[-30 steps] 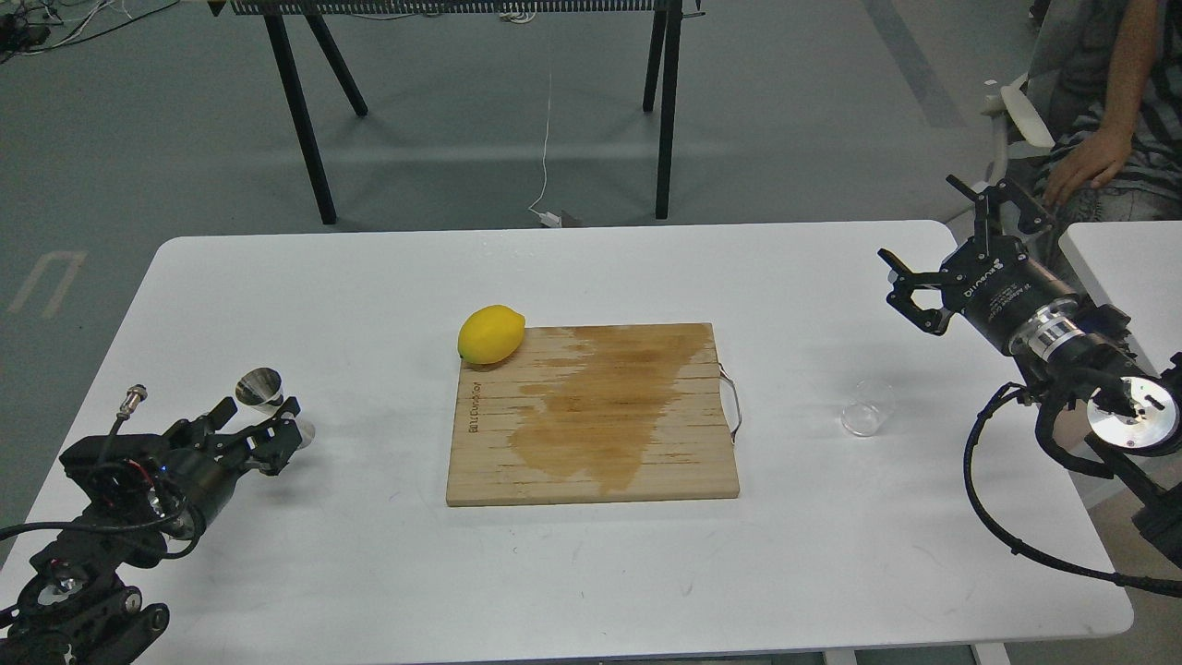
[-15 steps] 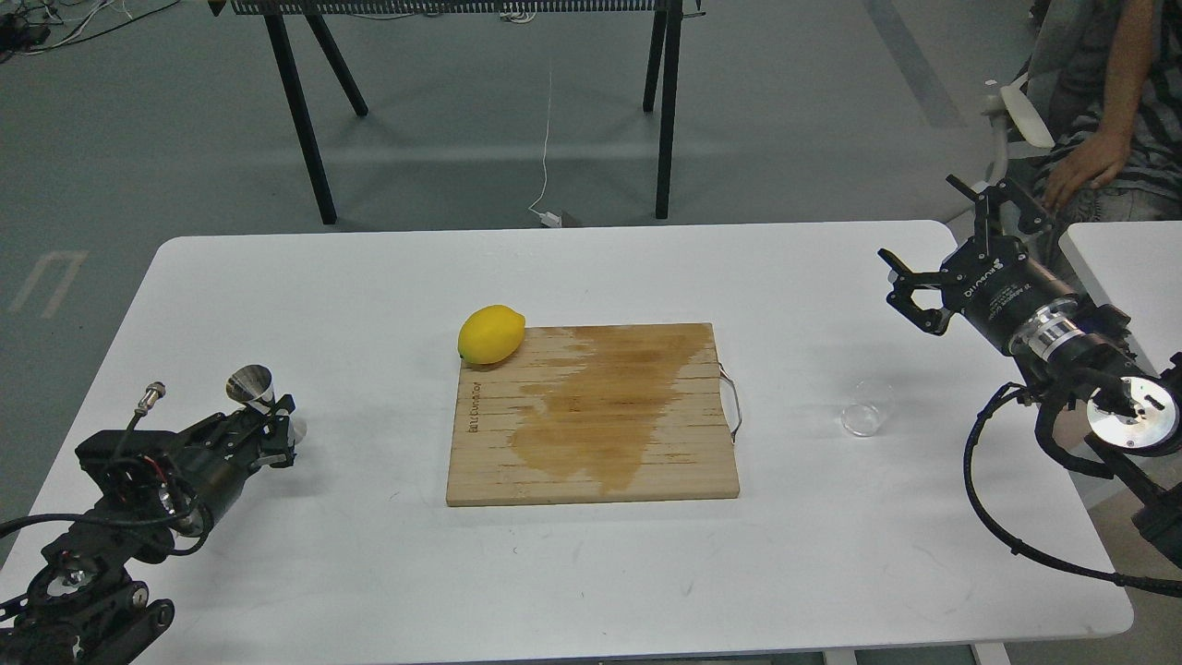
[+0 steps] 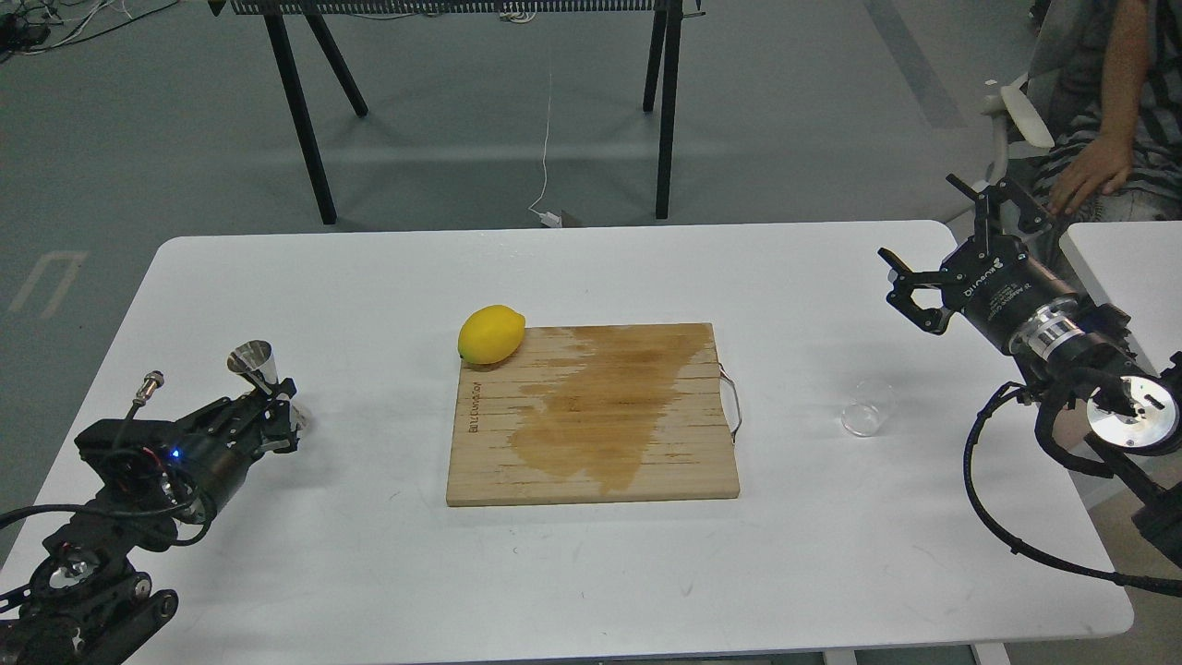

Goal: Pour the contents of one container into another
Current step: 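Lift the jigger with the left gripper and carry it over the board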

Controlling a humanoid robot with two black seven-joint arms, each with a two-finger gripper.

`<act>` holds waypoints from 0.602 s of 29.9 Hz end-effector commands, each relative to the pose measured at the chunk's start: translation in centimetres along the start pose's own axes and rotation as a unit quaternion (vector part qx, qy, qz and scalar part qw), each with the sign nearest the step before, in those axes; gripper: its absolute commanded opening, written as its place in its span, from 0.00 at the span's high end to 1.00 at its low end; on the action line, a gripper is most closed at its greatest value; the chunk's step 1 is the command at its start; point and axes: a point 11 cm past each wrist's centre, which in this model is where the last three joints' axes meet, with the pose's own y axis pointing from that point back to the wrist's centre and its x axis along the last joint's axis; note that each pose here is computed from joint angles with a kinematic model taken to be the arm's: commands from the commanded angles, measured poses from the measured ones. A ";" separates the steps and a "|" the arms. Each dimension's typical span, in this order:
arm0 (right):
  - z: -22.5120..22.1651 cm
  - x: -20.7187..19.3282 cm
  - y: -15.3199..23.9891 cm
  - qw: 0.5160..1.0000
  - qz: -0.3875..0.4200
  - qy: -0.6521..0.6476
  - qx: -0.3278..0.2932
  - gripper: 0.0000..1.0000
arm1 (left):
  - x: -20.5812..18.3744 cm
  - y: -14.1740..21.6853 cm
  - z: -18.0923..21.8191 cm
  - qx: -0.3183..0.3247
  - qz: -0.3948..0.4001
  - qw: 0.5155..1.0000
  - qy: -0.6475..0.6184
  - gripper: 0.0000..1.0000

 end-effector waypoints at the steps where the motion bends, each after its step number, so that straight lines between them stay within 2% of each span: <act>1: -0.1 0.1 0.1 1.000 0.001 0.001 0.000 0.01 | 2.1 -0.5 1.2 -0.022 0.036 0.999 -0.004 1.00; 7: -0.3 1.4 0.6 0.999 0.019 0.035 -0.010 0.01 | 5.2 -1.4 4.9 -0.079 0.079 0.994 -0.011 1.00; 15: -1.5 2.4 1.3 0.998 0.035 0.047 -0.004 0.01 | 7.2 -3.0 9.6 -0.146 0.109 0.981 -0.066 1.00; 18: -1.6 2.4 1.3 0.998 0.035 0.047 -0.003 0.01 | 7.9 -4.2 12.9 -0.181 0.115 0.975 -0.061 1.00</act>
